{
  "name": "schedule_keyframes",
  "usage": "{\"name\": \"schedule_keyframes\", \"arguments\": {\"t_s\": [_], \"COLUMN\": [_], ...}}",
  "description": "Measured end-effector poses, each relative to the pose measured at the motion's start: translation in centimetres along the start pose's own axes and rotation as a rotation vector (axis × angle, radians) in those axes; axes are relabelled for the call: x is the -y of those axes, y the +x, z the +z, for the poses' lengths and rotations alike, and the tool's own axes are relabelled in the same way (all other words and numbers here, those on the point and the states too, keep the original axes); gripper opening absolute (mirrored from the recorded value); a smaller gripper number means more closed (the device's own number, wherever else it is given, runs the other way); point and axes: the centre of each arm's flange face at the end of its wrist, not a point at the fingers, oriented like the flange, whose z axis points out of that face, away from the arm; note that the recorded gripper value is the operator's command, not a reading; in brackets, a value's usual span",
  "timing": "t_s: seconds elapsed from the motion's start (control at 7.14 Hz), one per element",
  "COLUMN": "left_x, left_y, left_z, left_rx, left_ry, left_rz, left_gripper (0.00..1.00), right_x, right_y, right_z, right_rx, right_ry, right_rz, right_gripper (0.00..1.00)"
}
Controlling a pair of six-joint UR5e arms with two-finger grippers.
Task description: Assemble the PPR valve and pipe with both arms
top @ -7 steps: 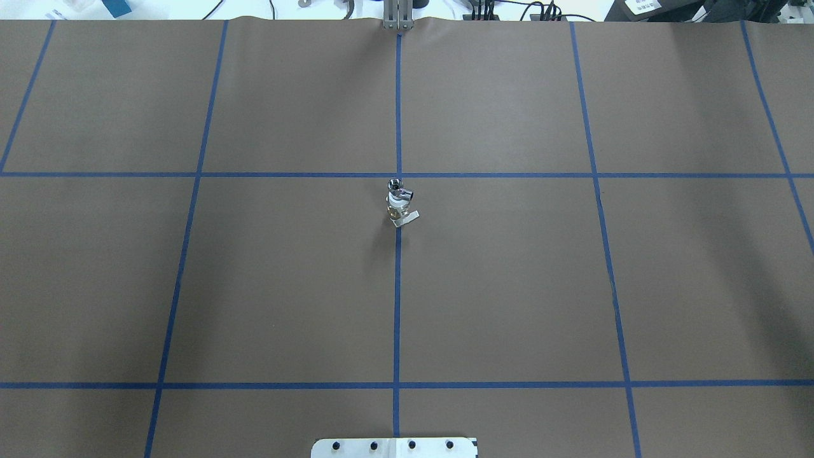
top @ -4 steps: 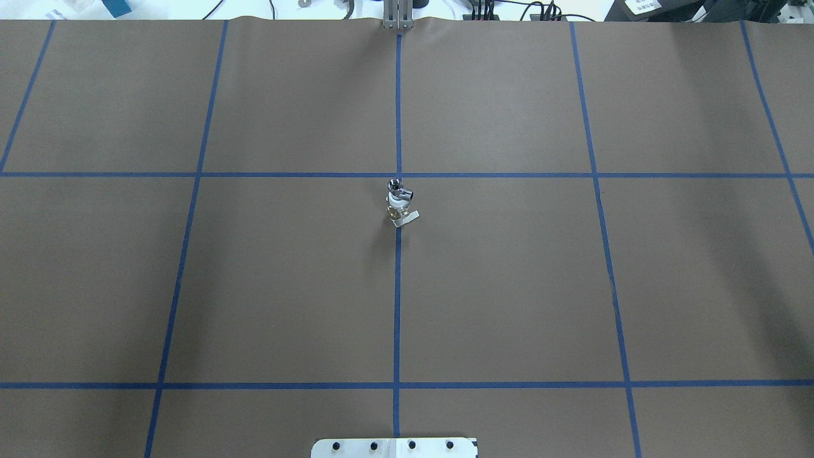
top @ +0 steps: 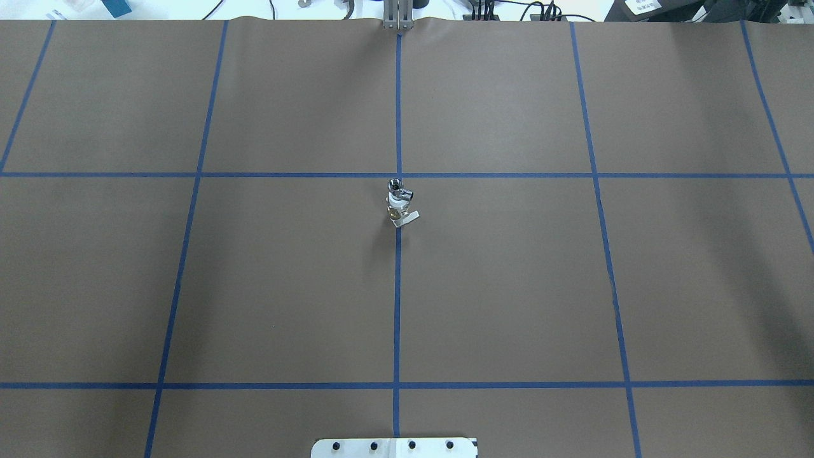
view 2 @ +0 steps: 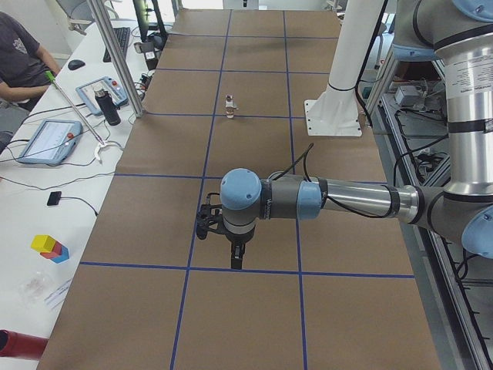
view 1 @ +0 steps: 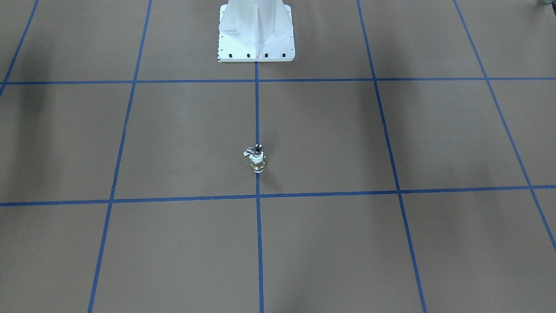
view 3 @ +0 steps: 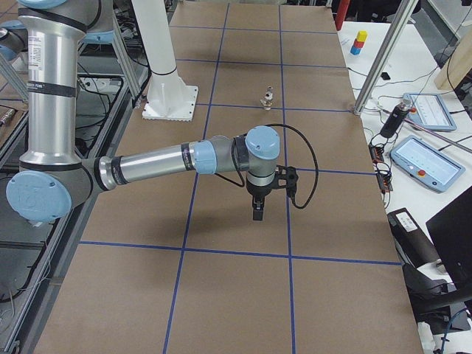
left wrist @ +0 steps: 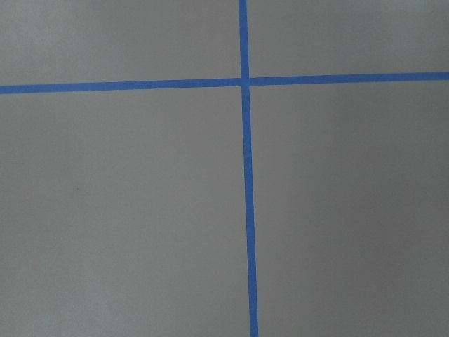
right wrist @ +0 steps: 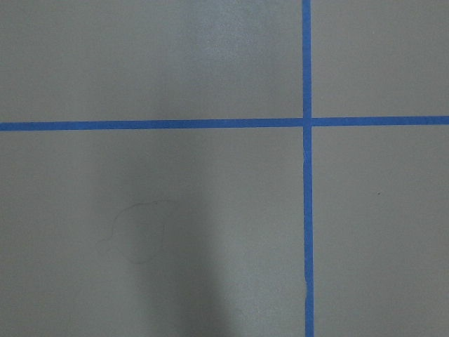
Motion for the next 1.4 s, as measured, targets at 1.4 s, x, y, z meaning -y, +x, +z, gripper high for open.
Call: {"name": "schedule_keyframes", "arguments": {"t_s": [1.4], "left_x": [1.5], "left_y": [-0.9], "left_z": [1.2], "left_rx": [0.007], "left_ry": [0.06], "left_rz": [0.071], "left_gripper": [1.0], "right_x": [0.0], "right_y": [0.6], "right_z": [-0.4], "right_rx": [-0.035], "right_ry": [0.016], "right_rz": [0.006], "right_gripper": [1.0]}}
